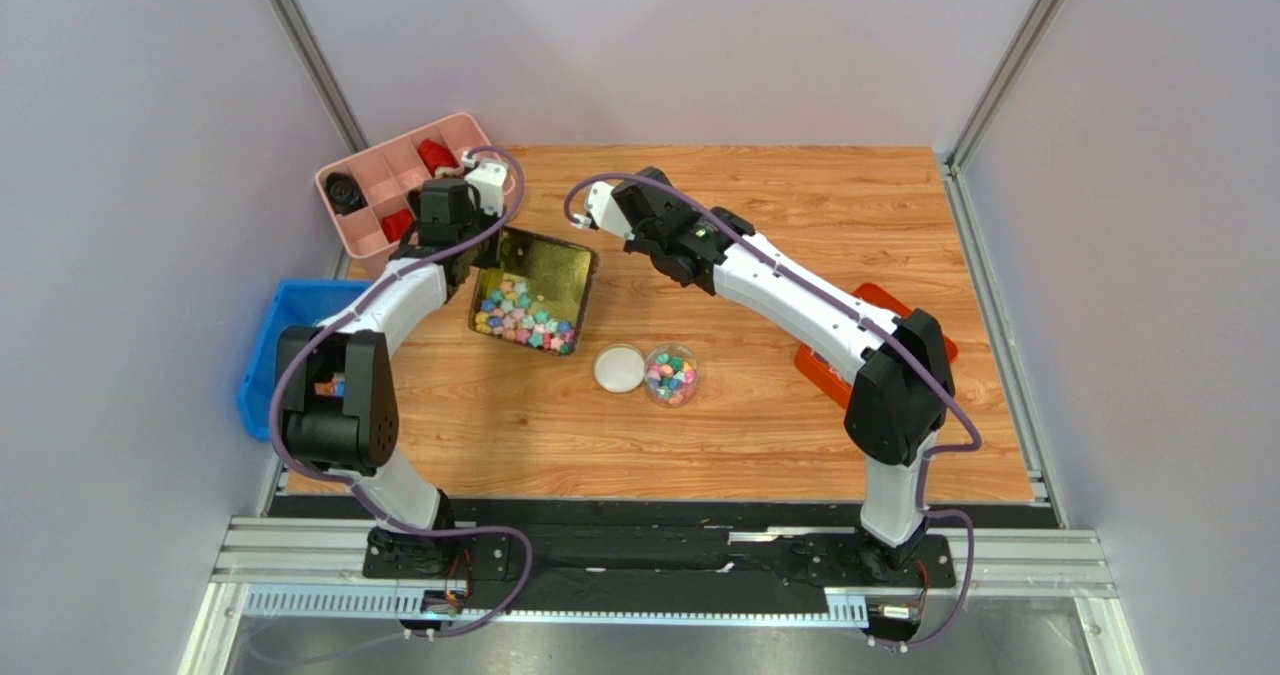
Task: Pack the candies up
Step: Scoop the fake candies from the storage box.
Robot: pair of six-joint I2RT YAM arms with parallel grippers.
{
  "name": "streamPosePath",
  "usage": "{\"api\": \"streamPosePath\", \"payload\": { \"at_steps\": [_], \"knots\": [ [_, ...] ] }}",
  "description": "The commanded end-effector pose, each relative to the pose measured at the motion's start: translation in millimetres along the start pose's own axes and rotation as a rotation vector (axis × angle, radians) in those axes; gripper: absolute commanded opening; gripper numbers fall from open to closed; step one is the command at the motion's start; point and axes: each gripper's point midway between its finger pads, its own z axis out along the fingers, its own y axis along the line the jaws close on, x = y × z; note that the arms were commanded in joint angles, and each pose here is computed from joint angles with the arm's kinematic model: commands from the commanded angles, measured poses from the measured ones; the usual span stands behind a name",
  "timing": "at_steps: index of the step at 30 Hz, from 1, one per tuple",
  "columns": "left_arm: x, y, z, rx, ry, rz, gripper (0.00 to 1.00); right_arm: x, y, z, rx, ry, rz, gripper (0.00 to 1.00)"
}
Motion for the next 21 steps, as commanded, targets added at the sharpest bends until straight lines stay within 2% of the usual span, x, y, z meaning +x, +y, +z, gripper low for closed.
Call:
{"api": "streamPosePath", "payload": {
  "at_steps": [1,5,11,12,16,21],
  "knots": [
    [-37.8,-23.5,-3.7,0.178,-0.076,-0.106,0.0,-12.2,-25.8,-20.2,0.067,-0.061,0.06,0.0],
    [-36.8,-45.8,-0.9,0.341,-0.037,-0.17,0.0,-16.9,-28.4,-30.2,0.04,-0.091,0.076,0.0],
    [-7.3,-71.9,21.3,0.53,0.155,-0.28,0.0,-30.3,-34.4,-54.8,-0.004,-0.171,0.11,0.0],
    [5.2,-75.8,29.6,0.564,0.198,-0.31,0.0,-30.5,-35.1,-56.6,-0.003,-0.171,0.111,0.0],
    [12.9,-91.7,29.1,0.718,0.288,-0.385,0.0,-29.1,-35.7,-57.0,0.004,-0.164,0.107,0.0],
    [27.9,-89.5,37.5,0.697,0.353,-0.392,0.0,-29.4,-31.1,-51.4,-0.004,-0.157,0.105,0.0]
  ]
}}
